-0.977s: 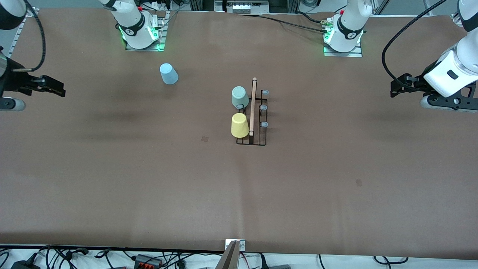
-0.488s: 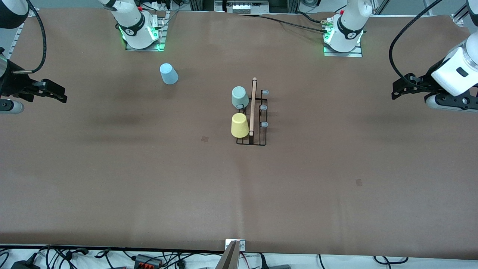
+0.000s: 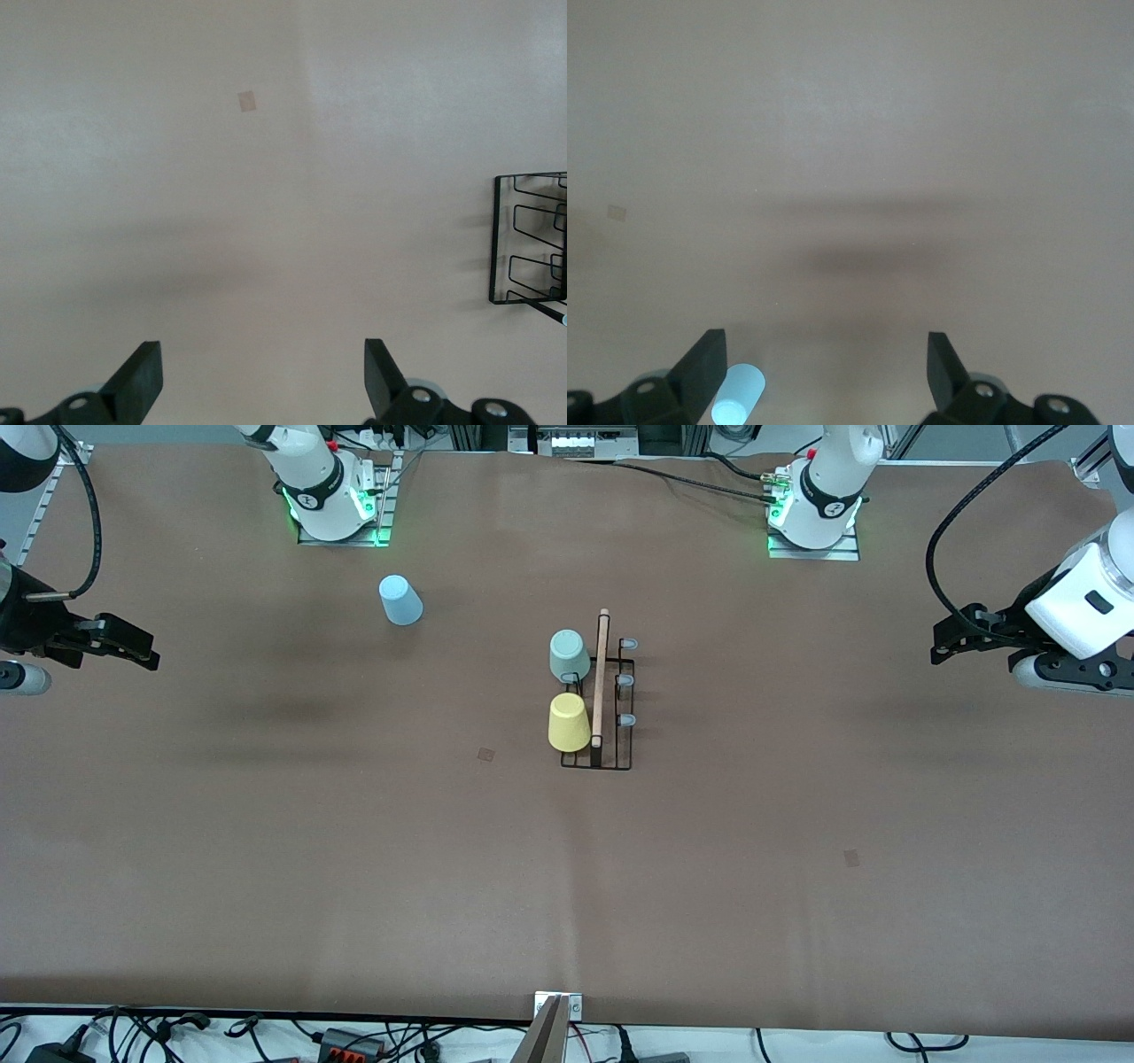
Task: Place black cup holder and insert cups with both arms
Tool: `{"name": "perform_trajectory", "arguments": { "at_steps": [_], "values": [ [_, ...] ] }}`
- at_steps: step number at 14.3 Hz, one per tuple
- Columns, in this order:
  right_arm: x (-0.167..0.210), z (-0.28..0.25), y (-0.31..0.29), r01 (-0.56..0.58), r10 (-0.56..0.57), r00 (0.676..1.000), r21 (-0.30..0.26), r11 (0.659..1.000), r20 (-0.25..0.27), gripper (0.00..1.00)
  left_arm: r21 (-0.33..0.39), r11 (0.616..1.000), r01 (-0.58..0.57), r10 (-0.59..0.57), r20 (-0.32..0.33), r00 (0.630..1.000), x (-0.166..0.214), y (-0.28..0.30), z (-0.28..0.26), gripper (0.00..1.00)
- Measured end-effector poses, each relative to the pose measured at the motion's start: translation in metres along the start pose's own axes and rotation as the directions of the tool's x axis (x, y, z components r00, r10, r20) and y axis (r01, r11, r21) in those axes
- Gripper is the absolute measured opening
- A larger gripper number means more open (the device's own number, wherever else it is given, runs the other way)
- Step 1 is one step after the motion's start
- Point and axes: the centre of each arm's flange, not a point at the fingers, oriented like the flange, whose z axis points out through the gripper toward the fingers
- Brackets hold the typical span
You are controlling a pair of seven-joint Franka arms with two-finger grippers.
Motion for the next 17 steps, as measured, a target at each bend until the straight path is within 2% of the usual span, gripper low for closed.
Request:
{"name": "perform_trajectory", "arguments": {
  "at_steps": [17],
  "values": [
    [0.0066,0.0047,-0.0027,0.004,-0.004,1.000,0.000,1.000,-0.004,1.00,0.000,1.000,0.000,0.000,-0.001,1.000,-0.0008,0.0001,-0.0005,1.00]
  ]
}}
